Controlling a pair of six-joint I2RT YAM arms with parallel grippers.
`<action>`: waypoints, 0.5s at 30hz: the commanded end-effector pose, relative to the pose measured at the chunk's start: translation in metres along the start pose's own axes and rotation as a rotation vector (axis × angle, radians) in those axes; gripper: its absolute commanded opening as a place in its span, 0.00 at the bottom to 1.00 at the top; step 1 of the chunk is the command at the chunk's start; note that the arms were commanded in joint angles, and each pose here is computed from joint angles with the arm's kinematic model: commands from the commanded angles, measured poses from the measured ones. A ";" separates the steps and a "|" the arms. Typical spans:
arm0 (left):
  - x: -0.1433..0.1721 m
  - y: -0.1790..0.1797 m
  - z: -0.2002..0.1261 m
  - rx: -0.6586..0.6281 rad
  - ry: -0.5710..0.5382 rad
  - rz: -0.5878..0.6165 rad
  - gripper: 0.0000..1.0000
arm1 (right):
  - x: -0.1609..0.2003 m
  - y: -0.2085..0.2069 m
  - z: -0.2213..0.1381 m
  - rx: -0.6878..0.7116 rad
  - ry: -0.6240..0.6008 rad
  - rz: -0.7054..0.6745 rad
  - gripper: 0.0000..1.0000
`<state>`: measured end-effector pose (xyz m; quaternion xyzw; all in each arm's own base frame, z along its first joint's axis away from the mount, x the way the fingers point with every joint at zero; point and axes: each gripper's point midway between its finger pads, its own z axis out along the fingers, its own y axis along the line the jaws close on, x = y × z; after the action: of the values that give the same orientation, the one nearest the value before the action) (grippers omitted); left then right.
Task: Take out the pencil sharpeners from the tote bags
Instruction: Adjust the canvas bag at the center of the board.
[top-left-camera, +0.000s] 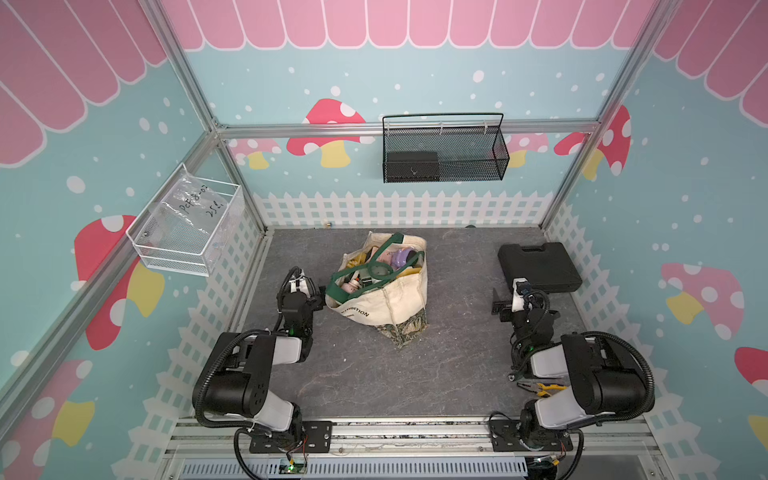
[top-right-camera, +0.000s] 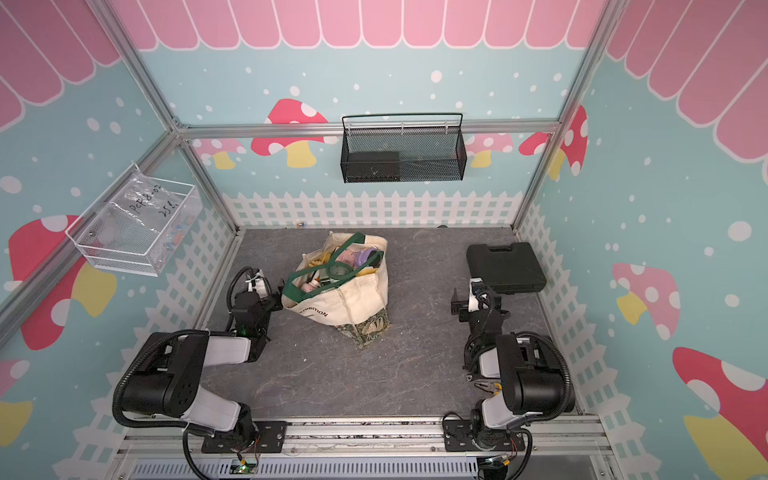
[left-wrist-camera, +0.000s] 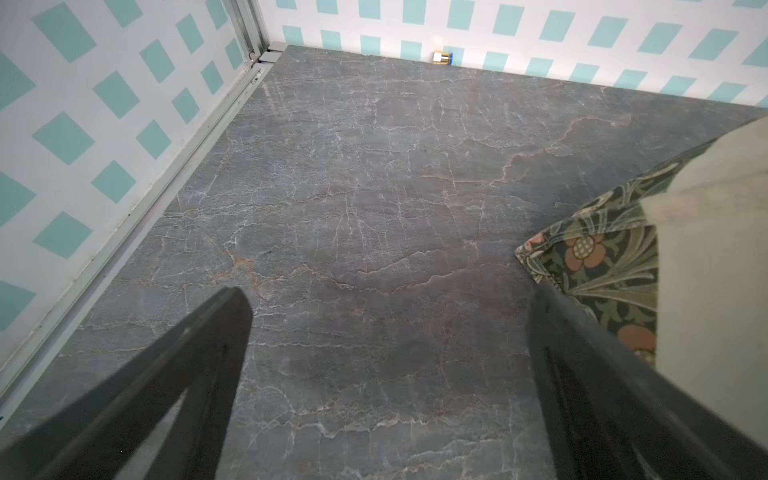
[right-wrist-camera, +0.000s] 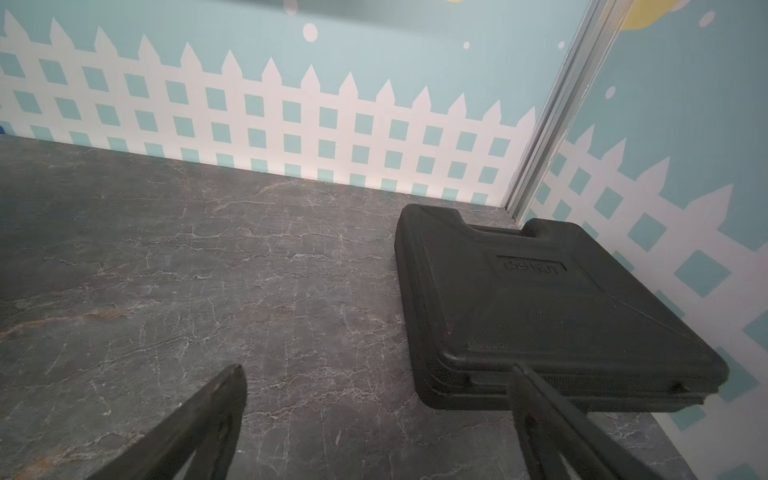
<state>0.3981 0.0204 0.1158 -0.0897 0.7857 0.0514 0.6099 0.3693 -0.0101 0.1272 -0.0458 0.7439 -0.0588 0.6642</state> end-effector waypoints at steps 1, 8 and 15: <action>-0.001 -0.001 0.003 0.004 0.002 0.016 0.99 | -0.006 0.001 0.003 -0.009 -0.021 -0.017 1.00; -0.002 -0.001 0.003 0.005 0.001 0.016 0.99 | -0.006 0.001 0.003 -0.008 -0.022 -0.017 0.99; -0.002 -0.001 0.003 0.003 0.001 0.015 0.99 | -0.007 0.001 0.003 -0.008 -0.023 -0.017 0.99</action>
<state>0.3981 0.0204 0.1158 -0.0897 0.7857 0.0514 0.6099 0.3693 -0.0101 0.1271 -0.0458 0.7440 -0.0587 0.6640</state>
